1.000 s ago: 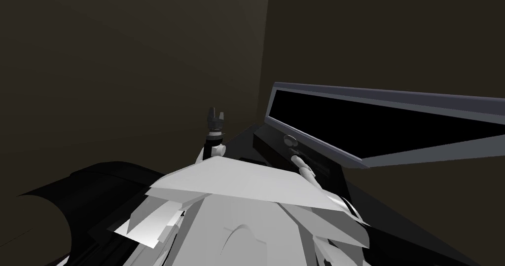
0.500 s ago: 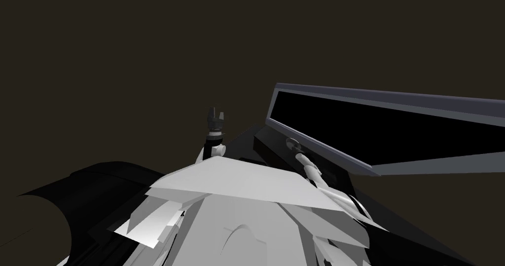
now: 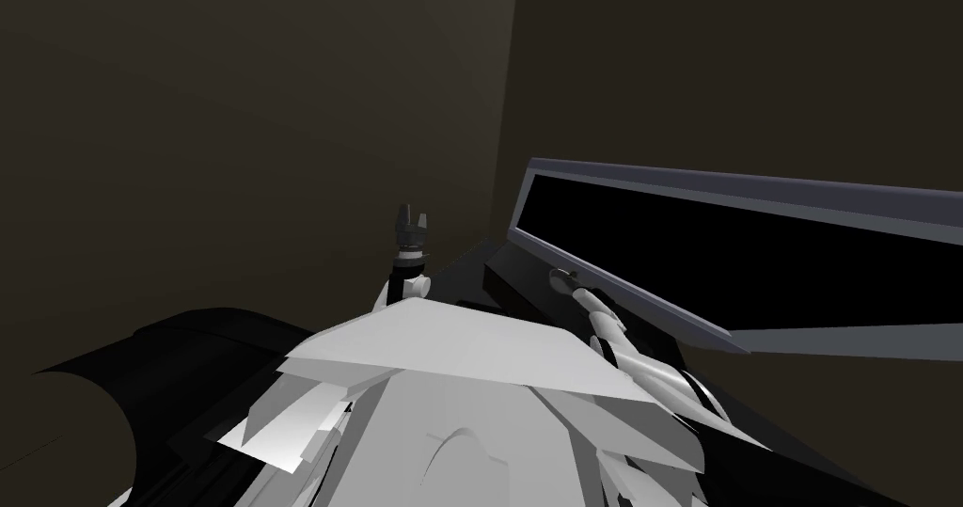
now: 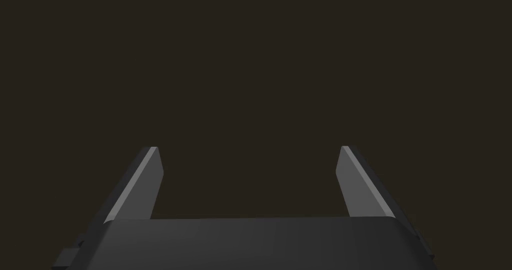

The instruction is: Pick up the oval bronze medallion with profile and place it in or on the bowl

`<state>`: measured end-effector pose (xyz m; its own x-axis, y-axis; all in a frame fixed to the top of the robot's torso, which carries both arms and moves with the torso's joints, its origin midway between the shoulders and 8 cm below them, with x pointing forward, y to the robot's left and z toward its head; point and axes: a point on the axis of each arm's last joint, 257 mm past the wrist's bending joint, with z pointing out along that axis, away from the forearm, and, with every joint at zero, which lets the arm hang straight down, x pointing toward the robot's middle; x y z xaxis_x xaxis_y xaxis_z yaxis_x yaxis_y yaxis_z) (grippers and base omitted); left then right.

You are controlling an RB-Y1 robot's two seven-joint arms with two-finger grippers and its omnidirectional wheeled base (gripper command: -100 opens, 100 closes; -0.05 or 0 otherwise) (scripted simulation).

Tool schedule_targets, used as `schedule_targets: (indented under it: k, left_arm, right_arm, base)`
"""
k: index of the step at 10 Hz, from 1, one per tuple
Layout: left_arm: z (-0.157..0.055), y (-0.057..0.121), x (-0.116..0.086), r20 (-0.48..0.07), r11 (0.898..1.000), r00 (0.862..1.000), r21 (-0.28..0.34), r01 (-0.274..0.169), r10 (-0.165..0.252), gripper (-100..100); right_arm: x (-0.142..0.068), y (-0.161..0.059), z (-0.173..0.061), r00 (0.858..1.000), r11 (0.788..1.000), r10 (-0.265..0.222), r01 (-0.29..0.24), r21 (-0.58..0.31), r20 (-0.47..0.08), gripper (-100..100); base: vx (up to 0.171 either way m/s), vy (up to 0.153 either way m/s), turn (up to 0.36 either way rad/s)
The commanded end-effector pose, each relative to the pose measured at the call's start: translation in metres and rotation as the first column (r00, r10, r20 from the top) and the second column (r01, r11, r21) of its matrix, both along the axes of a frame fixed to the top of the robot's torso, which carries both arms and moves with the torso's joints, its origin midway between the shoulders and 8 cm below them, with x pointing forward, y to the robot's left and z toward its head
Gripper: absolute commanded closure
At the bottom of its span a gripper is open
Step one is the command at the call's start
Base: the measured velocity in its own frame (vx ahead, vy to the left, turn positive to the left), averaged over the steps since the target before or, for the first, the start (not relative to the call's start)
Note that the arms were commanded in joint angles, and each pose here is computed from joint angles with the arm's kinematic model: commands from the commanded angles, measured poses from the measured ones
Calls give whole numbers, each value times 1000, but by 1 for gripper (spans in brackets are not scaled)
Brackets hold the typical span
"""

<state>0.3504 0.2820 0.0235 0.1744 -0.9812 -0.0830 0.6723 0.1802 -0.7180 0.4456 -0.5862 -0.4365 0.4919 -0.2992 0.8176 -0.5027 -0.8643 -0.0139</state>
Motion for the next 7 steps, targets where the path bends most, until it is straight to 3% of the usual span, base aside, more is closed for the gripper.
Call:
schedule_targets:
  k: [1, 3, 4, 5, 7]
  left_arm:
    - [0, 0, 0, 0, 1000, 1000, 0, 0, 0, 0]
    - [0, 0, 0, 0, 1000, 1000, 0, 0, 0, 0]
    - [0, 0, 0, 0, 1000, 1000, 0, 0, 0, 0]
    - [0, 0, 0, 0, 1000, 1000, 0, 0, 0, 0]
    - [0, 0, 0, 0, 1000, 1000, 0, 0, 0, 0]
  right_arm:
    - [-2, 0, 0, 1000, 1000, -2, 2, 1, -2, 100]
    - [2, -23, 21, 999, 1000, -29, 29, -4, 19, 100]
    - [0, -18, 16, 1000, 1000, -23, 23, -4, 12, 100]
    - [2, -20, 20, 1000, 1000, -24, 24, -5, 16, -100]
    - [2, -20, 20, 1000, 1000, -24, 24, -5, 17, -100]
  base:
    - [27, -5, 4]
    - [109, 19, -28]
    - [19, 28, -58]
    - [0, 0, 0]
    - [0, 0, 0]
